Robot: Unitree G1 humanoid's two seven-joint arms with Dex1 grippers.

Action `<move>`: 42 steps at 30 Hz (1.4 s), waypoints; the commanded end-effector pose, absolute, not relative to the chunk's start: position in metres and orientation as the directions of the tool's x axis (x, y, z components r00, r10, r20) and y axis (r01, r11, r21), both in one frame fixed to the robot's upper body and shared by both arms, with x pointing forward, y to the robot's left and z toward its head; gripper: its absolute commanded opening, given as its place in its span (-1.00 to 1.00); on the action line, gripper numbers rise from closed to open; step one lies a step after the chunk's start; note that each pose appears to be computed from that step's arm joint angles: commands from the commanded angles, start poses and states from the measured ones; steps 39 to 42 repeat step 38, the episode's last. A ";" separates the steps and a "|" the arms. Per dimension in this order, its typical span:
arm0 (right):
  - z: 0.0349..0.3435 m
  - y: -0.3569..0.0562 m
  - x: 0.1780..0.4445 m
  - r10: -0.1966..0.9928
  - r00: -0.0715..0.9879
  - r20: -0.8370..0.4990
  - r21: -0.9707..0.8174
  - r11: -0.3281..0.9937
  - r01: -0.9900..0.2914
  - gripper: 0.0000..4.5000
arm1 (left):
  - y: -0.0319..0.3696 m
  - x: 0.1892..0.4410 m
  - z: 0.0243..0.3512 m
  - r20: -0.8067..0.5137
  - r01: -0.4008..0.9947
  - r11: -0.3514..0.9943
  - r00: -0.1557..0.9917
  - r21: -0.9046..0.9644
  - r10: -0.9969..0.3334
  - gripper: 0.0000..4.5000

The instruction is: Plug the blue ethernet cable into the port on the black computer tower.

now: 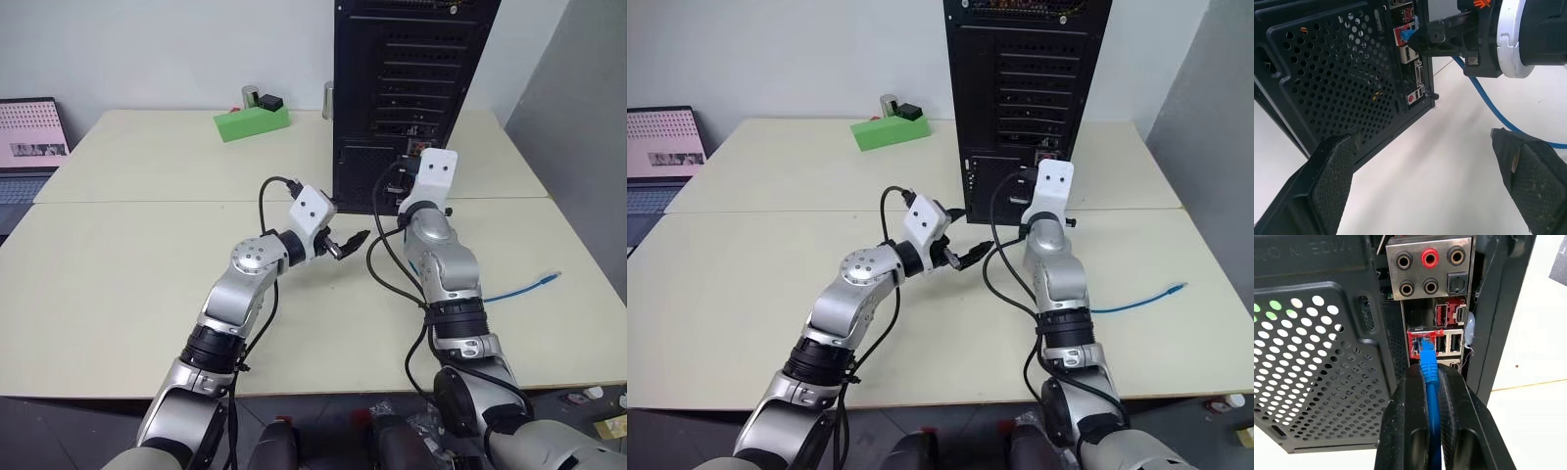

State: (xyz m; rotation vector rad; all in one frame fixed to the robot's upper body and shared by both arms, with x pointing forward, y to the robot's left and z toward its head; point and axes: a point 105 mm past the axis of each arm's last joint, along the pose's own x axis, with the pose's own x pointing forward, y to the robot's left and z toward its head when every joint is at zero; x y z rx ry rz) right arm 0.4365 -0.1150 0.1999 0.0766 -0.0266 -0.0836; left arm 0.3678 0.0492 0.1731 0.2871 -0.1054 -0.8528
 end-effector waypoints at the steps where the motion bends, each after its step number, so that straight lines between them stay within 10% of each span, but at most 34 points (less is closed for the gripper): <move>1: 0.244 -0.131 0.439 -0.121 0.981 0.152 0.112 0.988 0.104 -1.00 | 0.047 0.364 0.189 0.035 0.712 0.622 0.649 0.326 -0.760 1.00; 7: 0.235 -0.125 0.436 -0.072 0.987 0.145 0.131 0.990 0.053 -1.00 | 0.048 0.364 0.188 0.033 0.711 0.624 0.651 0.325 -0.758 1.00; 28: 0.231 -0.156 0.315 0.484 0.868 0.110 -0.192 0.867 -0.460 0.97 | 0.122 0.358 0.187 -0.121 0.779 0.523 0.589 0.346 -0.799 1.00; 42: 0.252 -0.175 0.298 0.605 0.791 0.087 -0.232 0.785 -0.575 1.00 | 0.147 0.348 0.209 -0.145 0.815 0.458 0.532 0.356 -0.834 1.00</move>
